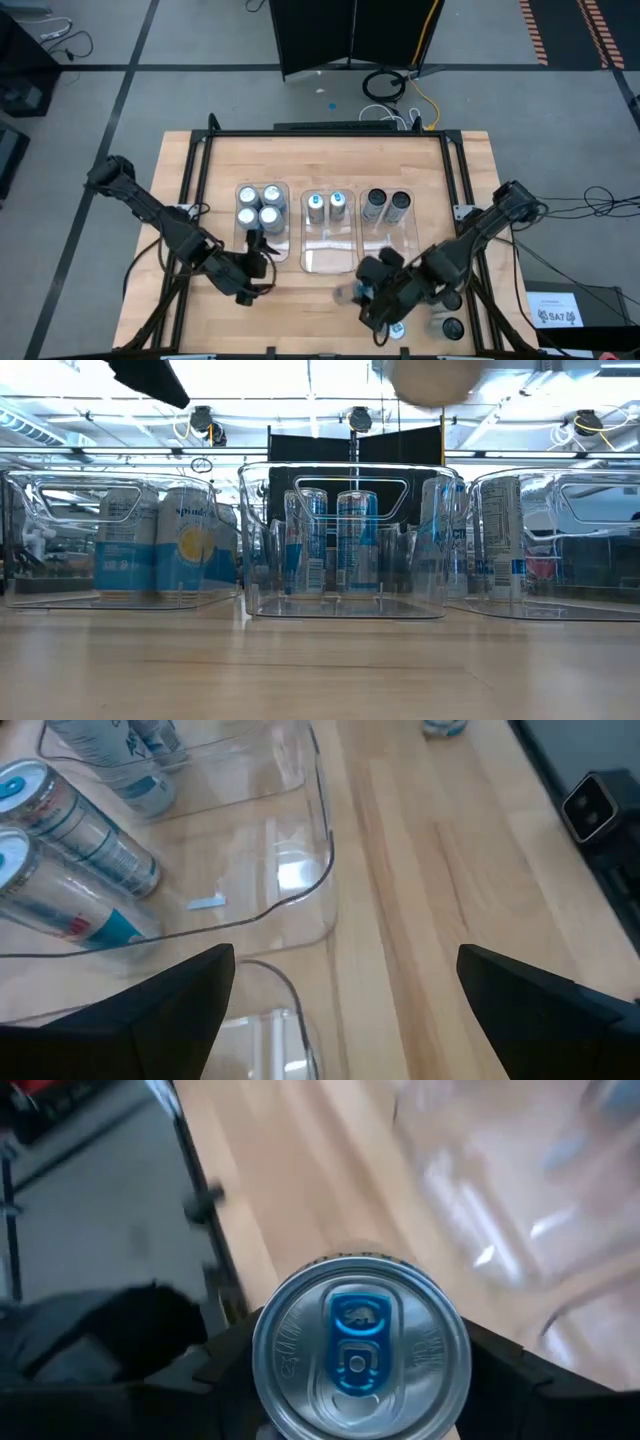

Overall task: Sort soda cans
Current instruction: Put the top blue soda can into the middle transparent bin, then put the blue soda can into the middle transparent bin

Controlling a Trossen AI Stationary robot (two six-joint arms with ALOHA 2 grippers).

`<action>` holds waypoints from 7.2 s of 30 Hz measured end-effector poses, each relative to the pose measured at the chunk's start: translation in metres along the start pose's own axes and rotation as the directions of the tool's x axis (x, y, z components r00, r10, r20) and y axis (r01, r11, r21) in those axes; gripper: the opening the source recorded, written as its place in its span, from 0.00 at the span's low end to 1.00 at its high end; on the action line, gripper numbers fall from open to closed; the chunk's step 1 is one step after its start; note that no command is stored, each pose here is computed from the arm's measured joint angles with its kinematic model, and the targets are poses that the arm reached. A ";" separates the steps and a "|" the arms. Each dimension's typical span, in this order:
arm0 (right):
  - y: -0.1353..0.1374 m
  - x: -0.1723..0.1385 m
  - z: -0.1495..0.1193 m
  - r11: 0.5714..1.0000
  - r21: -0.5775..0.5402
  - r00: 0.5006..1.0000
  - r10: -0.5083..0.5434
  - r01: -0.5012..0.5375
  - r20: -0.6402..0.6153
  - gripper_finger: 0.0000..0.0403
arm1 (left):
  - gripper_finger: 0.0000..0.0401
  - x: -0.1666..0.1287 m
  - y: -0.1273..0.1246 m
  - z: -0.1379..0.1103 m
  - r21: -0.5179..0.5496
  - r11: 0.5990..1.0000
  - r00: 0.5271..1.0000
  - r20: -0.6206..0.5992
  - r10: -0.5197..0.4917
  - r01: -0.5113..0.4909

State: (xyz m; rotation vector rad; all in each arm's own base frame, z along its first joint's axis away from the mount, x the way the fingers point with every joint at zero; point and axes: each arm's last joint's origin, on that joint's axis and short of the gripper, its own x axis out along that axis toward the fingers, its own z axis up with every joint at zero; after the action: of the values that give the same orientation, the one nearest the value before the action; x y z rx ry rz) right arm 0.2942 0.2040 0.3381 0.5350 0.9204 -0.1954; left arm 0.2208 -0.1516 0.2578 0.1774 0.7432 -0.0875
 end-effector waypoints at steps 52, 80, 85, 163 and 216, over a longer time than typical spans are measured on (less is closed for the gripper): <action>-0.134 0.145 0.170 0.971 -0.053 0.948 -0.241 0.235 -0.210 0.67 | 0.97 -0.004 0.029 -0.041 -0.015 0.998 0.986 0.157 -0.052 0.055; -0.118 0.076 0.177 0.974 -0.050 0.958 -0.225 0.220 -0.175 0.72 | 0.97 -0.001 0.030 -0.045 0.001 0.999 0.987 0.154 -0.053 0.054; -0.101 0.063 0.160 0.951 -0.130 0.940 -0.300 0.280 -0.164 0.72 | 0.97 0.002 0.044 -0.060 -0.039 0.998 0.977 0.209 -0.036 0.045; 0.003 -0.007 0.013 0.947 -0.151 0.905 -0.316 0.284 -0.284 0.72 | 0.97 -0.028 0.116 -0.176 -0.329 0.936 0.737 0.662 0.136 0.124; 0.025 0.035 -0.092 0.901 0.331 0.914 -0.147 0.282 -0.379 0.72 | 0.97 -0.028 0.116 -0.176 -0.329 0.936 0.737 0.662 0.135 0.124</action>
State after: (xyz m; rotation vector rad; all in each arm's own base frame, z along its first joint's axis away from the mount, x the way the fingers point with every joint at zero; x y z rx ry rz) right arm 0.2601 0.2755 0.2748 0.8439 1.3003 -0.5036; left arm 0.0992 -0.0033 0.1646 -0.2024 0.0062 -0.0055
